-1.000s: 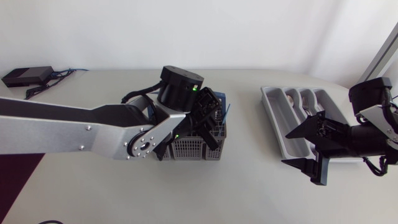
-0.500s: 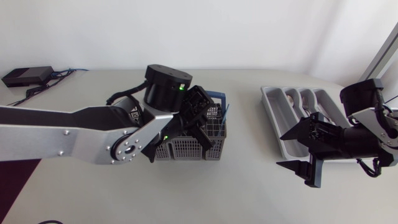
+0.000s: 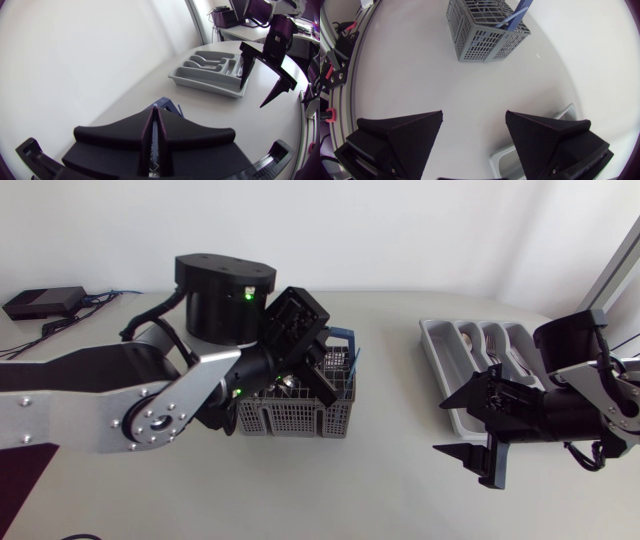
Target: Transfer all utensils from the basket to the drawer tray.
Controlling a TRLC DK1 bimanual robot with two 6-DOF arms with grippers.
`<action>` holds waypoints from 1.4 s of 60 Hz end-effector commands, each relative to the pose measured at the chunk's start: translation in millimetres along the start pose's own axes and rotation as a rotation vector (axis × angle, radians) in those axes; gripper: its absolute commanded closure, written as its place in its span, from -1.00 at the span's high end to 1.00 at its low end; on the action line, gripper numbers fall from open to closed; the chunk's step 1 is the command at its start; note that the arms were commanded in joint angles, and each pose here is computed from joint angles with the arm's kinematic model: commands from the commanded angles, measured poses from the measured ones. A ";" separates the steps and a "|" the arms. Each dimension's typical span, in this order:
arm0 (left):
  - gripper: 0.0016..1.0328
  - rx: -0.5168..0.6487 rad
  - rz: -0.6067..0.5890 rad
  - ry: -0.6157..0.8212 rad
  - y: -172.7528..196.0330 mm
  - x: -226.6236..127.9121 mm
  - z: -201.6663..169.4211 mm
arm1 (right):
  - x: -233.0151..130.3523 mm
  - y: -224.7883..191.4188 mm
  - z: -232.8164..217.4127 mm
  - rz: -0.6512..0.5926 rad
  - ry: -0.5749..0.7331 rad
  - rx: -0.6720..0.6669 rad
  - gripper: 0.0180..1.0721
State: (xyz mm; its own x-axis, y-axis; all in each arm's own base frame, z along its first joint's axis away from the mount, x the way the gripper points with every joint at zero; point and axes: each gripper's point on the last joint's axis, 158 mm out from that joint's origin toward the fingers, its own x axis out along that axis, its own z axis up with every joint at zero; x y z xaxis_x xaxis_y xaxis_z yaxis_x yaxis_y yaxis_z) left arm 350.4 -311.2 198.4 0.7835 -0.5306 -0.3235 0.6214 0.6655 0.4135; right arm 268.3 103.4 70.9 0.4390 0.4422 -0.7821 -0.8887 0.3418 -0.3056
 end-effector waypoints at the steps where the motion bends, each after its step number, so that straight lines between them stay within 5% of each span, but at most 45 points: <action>1: -0.93 -0.042 0.028 -0.063 14.6 -12.0 25.3 | -1.1 2.1 3.4 -0.009 -0.008 0.031 0.73; 36: -0.93 -0.238 0.049 -0.244 50.2 -62.1 106.7 | -44.2 -35.6 113.4 -0.107 -0.268 0.169 0.64; 42: -0.93 -0.315 -0.010 -0.227 52.9 -59.4 106.4 | -48.3 -39.9 143.2 -0.088 -0.326 0.207 0.47; 68: -0.93 -0.573 -0.280 -0.119 51.4 -41.6 103.4 | -9.1 -48.4 201.5 0.135 -0.365 0.356 0.45; 84: -0.93 -0.658 -0.358 -0.085 52.8 -35.7 96.3 | -1.1 -44.4 219.4 0.196 -0.395 0.380 0.02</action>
State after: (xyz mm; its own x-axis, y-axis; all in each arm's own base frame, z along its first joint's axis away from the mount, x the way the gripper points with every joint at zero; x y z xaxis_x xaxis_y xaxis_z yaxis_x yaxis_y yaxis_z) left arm 347.9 -307.5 313.3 0.5552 -0.7892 -0.2626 0.7485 0.6118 -0.2559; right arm 333.0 260.7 199.7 0.3594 0.7652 -0.5342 -0.8837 0.4630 0.0687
